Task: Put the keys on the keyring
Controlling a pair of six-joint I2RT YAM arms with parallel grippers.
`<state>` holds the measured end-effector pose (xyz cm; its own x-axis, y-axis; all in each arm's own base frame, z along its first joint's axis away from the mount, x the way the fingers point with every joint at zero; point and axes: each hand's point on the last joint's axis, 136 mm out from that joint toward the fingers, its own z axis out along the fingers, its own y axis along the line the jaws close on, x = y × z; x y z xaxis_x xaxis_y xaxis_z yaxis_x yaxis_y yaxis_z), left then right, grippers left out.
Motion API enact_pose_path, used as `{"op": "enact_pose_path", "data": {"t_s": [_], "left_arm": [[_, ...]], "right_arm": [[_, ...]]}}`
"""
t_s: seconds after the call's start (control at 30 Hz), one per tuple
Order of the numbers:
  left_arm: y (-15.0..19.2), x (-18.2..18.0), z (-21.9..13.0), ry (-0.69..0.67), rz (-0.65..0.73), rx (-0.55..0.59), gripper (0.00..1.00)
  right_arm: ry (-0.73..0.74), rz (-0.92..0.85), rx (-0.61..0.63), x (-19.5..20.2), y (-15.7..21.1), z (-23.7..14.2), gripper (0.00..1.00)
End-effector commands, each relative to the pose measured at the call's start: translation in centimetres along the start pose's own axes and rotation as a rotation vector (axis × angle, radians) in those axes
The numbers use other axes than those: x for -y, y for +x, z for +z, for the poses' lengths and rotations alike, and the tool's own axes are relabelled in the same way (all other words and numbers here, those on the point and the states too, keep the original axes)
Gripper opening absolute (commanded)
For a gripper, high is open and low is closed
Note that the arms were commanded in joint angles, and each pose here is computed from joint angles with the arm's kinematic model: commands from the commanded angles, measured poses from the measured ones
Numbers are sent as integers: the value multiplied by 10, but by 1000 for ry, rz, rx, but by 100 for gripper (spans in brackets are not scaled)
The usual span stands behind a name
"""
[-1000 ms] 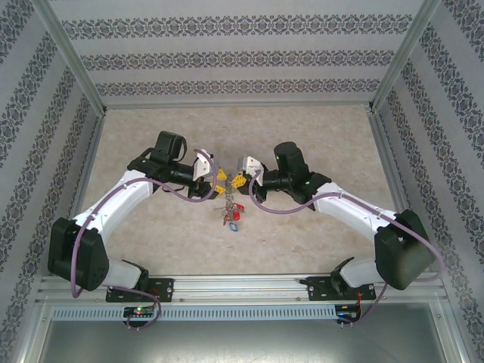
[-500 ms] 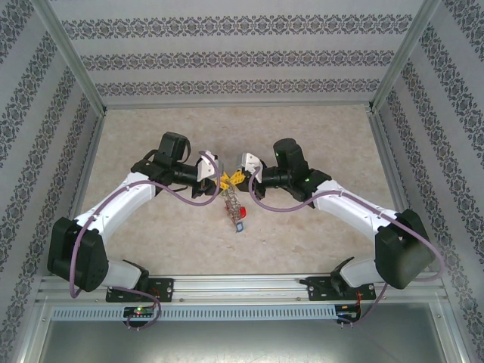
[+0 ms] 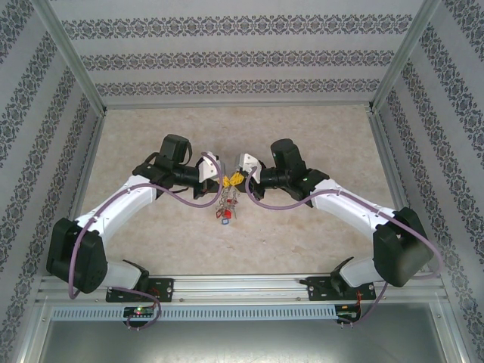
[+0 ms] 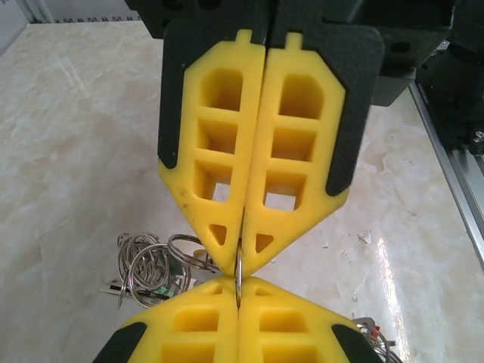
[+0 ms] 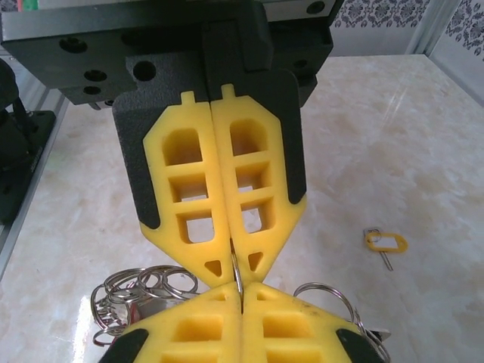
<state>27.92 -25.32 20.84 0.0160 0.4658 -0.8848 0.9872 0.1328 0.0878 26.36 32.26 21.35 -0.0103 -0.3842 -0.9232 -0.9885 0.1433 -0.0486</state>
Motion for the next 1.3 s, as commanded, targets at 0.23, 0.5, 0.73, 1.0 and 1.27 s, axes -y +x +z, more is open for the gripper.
{"op": "enact_pose_path", "data": {"t_s": [0.23, 0.5, 0.73, 1.0, 1.27], "left_arm": [[-36, -5, -15, -55, 41, 193, 0], [-36, -1, -34, -54, 22, 219, 0], [-29, -17, -81, -217, -110, 196, 0], [-8, -48, -150, -567, -282, 167, 0], [22, -89, -224, -991, -483, 170, 0]], "right_arm": [[-34, -45, 53, -19, -15, -36, 42], [250, 58, -9, 32, 2, -61, 48], [709, 560, -42, 136, 23, -62, 46], [749, 753, -152, 163, 54, 40, 47], [701, 800, -272, 170, 78, 143, 47]]}}
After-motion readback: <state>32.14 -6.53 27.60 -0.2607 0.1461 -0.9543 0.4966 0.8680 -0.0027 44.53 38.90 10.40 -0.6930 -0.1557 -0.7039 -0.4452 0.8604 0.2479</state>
